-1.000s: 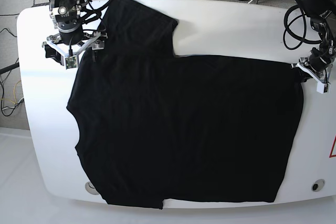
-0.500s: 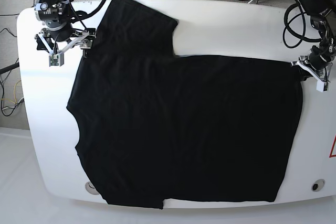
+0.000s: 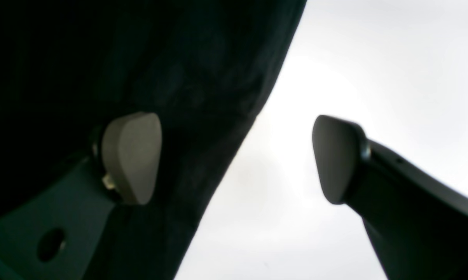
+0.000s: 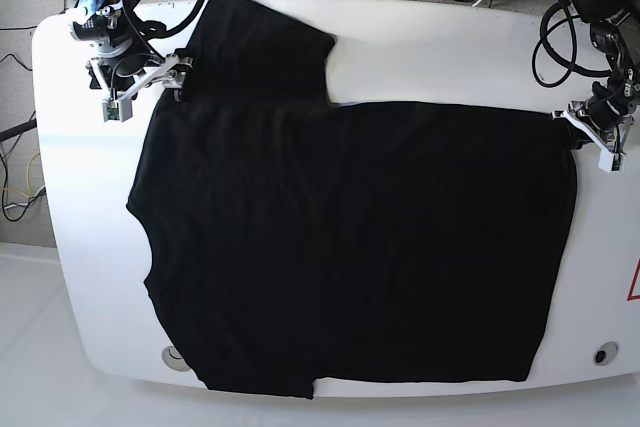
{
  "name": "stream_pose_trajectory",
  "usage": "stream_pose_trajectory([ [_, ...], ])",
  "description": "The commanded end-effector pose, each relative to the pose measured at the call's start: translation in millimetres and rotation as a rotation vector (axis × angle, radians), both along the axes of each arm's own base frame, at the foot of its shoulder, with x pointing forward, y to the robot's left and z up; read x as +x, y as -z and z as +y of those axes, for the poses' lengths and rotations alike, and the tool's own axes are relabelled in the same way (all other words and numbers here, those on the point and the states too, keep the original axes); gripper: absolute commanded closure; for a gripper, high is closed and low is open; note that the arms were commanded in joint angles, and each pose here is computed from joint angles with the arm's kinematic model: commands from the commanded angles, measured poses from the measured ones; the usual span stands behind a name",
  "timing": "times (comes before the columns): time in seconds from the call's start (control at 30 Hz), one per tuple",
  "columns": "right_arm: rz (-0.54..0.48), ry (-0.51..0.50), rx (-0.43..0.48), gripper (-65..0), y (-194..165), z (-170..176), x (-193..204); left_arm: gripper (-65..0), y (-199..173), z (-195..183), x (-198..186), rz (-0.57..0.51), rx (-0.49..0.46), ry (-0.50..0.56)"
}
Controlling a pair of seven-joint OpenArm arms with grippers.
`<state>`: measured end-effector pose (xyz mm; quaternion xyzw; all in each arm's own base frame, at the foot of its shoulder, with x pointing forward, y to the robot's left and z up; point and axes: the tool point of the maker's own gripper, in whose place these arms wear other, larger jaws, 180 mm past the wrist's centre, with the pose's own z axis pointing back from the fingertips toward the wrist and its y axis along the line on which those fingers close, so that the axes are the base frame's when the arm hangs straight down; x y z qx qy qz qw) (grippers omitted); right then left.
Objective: Fold the T-shirt properly
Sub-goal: 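Slide right gripper along the shoulder edge and close on the shirt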
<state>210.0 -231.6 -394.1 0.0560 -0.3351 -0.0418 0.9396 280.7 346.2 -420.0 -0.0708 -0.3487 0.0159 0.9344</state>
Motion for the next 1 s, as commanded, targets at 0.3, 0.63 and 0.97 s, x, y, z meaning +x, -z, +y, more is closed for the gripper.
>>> stream_pose_trajectory([
  [0.3, 0.024, 0.008, 0.168, -58.8, 29.7, 7.8, -3.7, -0.8, 3.0, 9.5, -8.6, 0.057, 0.042, 0.005],
  [0.63, 0.026, -0.057, 0.209, -59.1, 33.8, 26.3, 3.5, -0.8, 3.4, 9.5, -9.3, 0.058, 0.042, 0.005],
  [0.97, 0.012, -0.092, 0.212, -58.3, 30.3, 36.6, 14.9, -0.8, 3.4, 9.5, -9.3, 0.058, 0.042, 0.005],
])
